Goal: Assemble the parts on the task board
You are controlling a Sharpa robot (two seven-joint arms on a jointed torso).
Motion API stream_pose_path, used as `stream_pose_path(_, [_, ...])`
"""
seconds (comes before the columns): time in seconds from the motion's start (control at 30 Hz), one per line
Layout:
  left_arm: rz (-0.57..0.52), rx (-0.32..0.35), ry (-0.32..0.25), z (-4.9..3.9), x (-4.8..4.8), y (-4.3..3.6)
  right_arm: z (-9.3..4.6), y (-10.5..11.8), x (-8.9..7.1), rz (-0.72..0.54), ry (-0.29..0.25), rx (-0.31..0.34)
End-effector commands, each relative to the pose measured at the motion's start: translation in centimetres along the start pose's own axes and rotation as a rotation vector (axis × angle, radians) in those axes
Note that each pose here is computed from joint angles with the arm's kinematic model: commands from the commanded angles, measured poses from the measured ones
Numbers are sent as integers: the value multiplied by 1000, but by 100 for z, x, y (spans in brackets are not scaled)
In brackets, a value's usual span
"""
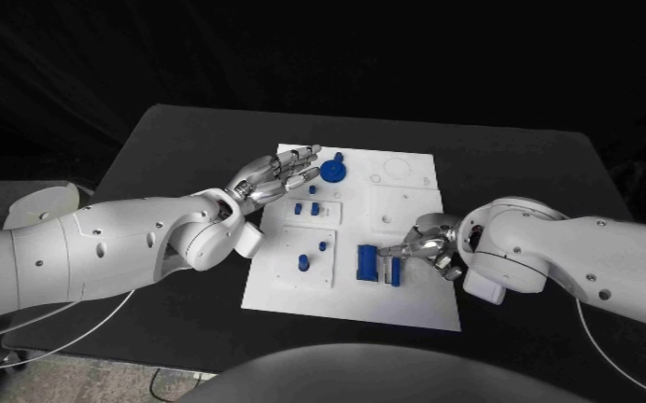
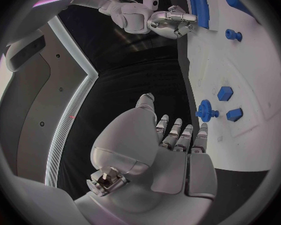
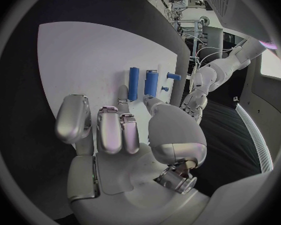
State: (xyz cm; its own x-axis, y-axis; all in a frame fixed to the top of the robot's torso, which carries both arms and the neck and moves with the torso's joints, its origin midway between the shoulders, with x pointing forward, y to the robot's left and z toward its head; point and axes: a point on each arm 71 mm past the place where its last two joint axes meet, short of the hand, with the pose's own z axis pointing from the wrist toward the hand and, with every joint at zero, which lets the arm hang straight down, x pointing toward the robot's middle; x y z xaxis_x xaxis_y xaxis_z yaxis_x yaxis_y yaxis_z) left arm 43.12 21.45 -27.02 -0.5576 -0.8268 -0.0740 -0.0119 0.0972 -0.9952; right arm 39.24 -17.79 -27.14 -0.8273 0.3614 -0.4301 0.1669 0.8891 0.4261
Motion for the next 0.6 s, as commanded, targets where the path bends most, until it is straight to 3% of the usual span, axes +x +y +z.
stream_pose_path(0.03, [-10,7,18,1,19,-2,-1,-31,-9,3,-16,11])
stream_pose_path(0.6, [-11,1,20,3,18,6,-20,-62,-16,8,-18,17])
